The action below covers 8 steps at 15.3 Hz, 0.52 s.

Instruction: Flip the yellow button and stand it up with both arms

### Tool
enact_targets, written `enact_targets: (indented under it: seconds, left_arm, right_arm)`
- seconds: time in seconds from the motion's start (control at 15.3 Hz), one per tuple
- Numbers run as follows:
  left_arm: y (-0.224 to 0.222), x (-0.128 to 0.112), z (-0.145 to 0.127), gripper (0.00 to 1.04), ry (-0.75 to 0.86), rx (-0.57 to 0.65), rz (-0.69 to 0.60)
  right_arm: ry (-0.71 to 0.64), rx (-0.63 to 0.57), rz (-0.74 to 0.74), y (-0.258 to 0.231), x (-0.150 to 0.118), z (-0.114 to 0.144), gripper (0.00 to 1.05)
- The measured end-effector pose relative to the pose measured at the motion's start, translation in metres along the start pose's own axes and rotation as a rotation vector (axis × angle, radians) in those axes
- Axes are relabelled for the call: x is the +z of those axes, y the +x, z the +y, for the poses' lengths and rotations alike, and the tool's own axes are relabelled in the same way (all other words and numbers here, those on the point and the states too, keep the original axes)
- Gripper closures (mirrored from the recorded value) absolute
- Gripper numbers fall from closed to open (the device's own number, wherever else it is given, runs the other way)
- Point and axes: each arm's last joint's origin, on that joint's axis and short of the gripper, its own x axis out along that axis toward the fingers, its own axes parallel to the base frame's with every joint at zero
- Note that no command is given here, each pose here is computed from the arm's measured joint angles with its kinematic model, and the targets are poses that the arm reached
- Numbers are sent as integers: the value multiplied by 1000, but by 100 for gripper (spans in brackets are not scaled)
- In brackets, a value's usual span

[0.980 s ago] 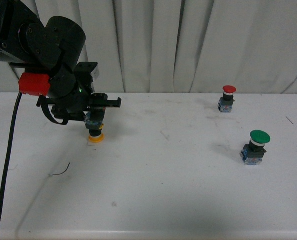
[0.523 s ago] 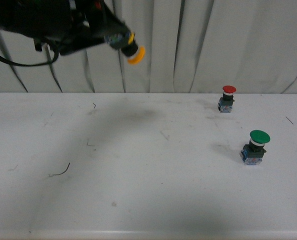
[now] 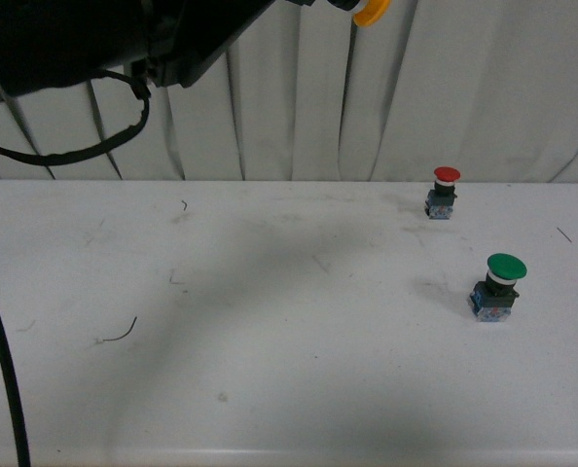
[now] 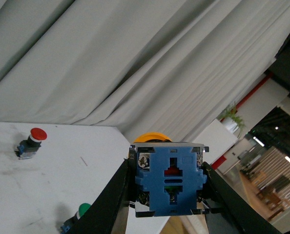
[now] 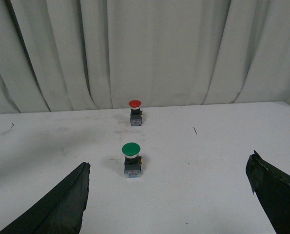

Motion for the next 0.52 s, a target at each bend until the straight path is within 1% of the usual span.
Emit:
enact_targets:
  seconds: [0.13, 0.26, 0.39, 0.52]
  left_arm:
    - [11, -17, 8, 69, -81, -29, 2]
    - [22, -38, 23, 70, -209, -5, 51]
    - [27, -64, 35, 70, -354, 31, 112]
    - [37, -71, 32, 70, -422, 23, 118]
  right_arm:
    - [0, 0, 0, 0, 0, 0, 6]
    - [0, 0, 0, 0, 0, 0, 6]
    - [0, 0, 0, 0, 0, 0, 6]
    - [0, 0, 0, 0, 0, 0, 6]
